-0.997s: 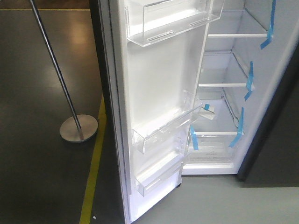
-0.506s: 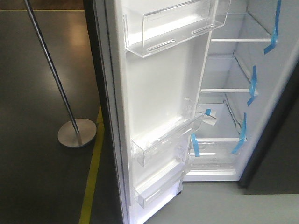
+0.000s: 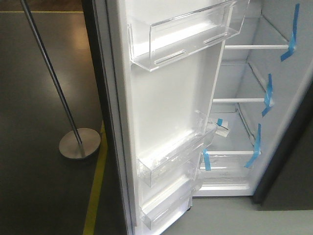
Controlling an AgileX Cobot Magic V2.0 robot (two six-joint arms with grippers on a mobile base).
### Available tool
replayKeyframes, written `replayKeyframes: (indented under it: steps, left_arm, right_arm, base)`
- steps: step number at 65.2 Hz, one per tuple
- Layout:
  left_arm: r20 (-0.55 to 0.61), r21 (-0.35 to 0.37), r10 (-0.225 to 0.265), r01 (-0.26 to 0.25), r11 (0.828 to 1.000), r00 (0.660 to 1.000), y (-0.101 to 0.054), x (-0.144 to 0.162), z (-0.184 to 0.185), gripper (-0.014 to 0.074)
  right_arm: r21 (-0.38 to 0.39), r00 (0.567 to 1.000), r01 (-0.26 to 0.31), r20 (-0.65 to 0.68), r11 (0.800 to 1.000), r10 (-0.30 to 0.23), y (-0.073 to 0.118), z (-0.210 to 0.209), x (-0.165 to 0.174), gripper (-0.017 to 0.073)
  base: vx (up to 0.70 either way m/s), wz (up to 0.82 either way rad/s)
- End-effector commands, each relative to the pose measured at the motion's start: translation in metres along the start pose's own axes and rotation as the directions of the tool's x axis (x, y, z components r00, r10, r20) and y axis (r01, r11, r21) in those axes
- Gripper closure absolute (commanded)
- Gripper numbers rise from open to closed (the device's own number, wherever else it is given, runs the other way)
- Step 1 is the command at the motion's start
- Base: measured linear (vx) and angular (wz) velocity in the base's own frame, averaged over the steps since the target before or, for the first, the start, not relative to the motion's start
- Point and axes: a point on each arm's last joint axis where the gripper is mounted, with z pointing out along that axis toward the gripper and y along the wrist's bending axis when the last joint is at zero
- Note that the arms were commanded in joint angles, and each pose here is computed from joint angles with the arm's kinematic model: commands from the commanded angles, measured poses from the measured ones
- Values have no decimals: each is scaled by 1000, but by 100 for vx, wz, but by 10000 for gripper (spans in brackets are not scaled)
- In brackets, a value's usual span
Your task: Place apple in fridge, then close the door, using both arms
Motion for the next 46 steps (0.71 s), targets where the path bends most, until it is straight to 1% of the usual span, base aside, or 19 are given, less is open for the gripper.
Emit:
replayKeyframes:
  steps: [1,46]
  left_arm:
    - [90,27,-4,1,1000,996,-3,-12,-2,601]
    - [90,27,-4,1,1000,996,-3,-12,-2,601]
  right_arm:
    - [26,992,3,125,1000,-7,0,-13,-15,455]
    - [26,992,3,125,1000,-7,0,-13,-15,455]
  base:
    - [7,0]
    - [5,-1]
